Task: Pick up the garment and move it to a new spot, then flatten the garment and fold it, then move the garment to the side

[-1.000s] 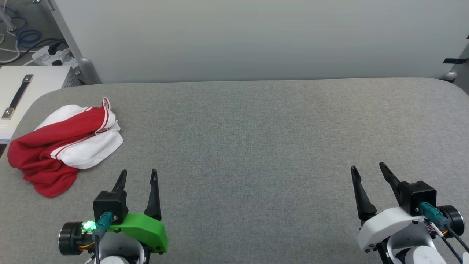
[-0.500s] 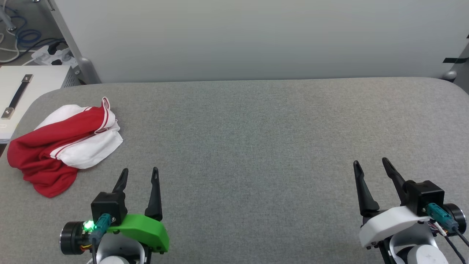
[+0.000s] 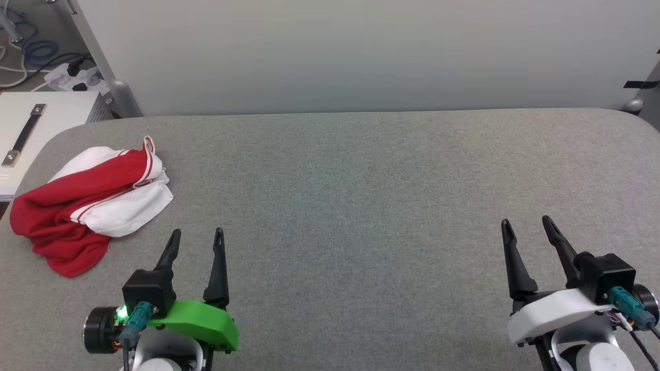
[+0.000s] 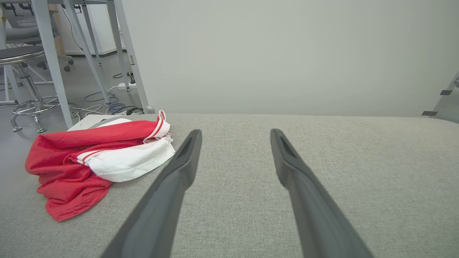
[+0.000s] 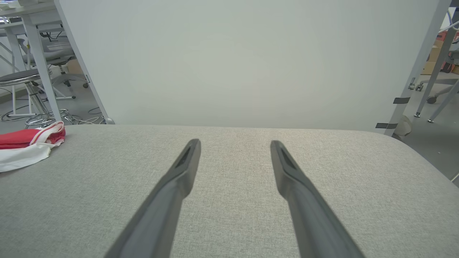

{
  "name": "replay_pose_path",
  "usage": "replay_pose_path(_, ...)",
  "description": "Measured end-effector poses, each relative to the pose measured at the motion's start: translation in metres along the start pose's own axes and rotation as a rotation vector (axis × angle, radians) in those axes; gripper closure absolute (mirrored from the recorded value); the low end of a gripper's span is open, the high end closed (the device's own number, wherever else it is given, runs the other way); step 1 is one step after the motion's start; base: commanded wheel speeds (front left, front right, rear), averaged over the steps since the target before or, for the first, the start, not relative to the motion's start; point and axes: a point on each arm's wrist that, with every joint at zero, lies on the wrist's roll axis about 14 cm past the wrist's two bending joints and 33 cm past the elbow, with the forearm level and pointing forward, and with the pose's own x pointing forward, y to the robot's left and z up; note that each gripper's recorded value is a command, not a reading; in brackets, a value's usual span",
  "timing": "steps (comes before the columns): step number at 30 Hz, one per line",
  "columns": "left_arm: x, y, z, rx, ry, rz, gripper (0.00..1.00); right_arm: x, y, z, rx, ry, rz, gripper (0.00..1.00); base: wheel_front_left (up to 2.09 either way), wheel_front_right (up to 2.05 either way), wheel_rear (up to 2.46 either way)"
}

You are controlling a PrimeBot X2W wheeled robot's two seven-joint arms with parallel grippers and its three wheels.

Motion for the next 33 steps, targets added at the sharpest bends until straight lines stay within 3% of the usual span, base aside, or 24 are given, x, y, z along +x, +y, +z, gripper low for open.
replay_pose_path(33,-0.002,-0.011,-0.02,-0.046,0.024,-0.036,0.0,-0.001,-0.001,-0.012,0.026,-0.005,-0.005,0.0,0.0,0.0,0.0)
